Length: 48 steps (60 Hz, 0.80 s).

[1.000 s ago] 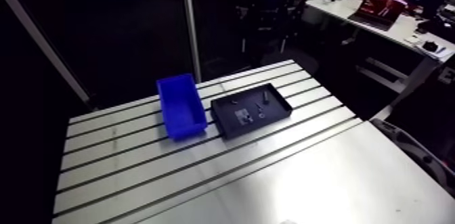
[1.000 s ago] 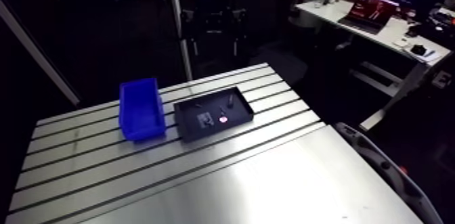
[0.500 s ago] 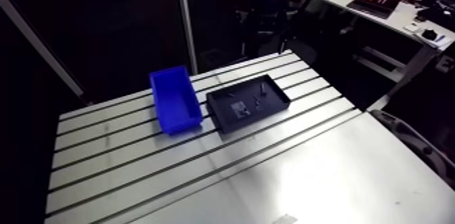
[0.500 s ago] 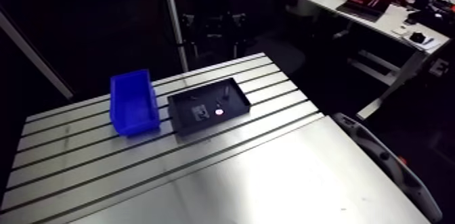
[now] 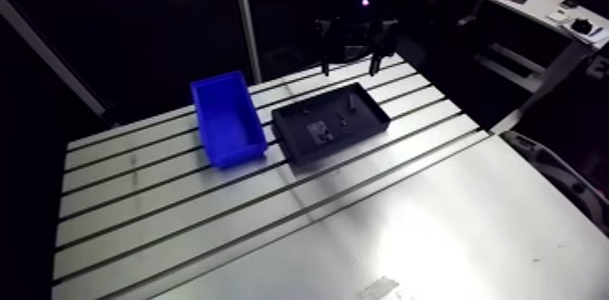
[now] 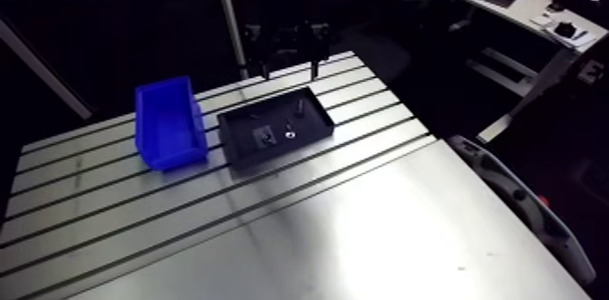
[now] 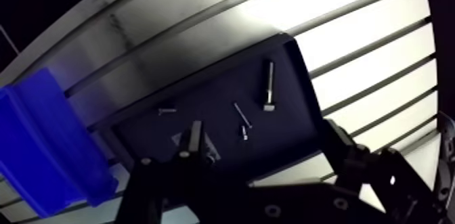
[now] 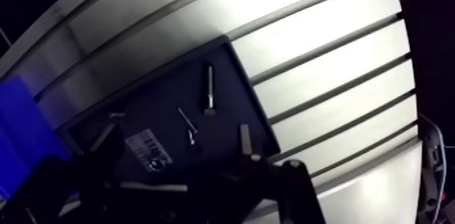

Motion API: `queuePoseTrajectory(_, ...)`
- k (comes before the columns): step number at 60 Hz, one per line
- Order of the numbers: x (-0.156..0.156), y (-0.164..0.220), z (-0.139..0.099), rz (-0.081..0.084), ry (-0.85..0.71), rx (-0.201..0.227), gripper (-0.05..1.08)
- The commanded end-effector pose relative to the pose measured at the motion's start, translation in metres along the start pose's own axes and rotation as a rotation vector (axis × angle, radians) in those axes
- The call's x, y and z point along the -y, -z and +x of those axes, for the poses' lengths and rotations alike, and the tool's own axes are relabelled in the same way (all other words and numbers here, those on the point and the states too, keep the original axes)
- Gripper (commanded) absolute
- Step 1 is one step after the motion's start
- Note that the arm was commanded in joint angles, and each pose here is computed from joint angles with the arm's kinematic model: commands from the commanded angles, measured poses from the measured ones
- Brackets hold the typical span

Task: Pick up the M10 bolt from the tray and put it into the blue bin.

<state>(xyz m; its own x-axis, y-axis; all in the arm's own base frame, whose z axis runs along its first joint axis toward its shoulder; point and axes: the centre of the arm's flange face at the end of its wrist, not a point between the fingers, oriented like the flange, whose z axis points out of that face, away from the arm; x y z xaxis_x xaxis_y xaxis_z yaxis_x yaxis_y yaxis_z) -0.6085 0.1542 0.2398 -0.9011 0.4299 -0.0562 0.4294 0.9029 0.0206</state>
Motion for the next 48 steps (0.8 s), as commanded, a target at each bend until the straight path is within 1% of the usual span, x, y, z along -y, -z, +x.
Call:
queuePoseTrajectory(1, -0.006, -0.02, 0.006, -0.002, -0.006, 0.012, 0.34)
queuePoseTrajectory(4, -0.006, -0.021, 0.006, -0.002, -0.005, 0.013, 0.36)
queuePoseTrajectory(5, -0.006, -0.021, 0.007, -0.002, -0.005, 0.01, 0.4)
queuePoseTrajectory(6, -0.006, -0.021, 0.007, -0.002, -0.005, 0.01, 0.4)
queuePoseTrajectory(7, -0.006, -0.022, 0.007, -0.002, -0.005, 0.008, 0.44)
queuePoseTrajectory(10, -0.006, -0.025, 0.008, -0.002, -0.004, 0.012, 0.47)
queuePoseTrajectory(12, -0.005, -0.03, 0.009, -0.002, 0.001, 0.014, 0.52)
queuePoseTrajectory(18, -0.006, -0.032, 0.01, -0.003, 0.001, 0.012, 0.57)
queuePoseTrajectory(48, -0.006, -0.049, 0.011, -0.007, 0.002, 0.037, 0.6)
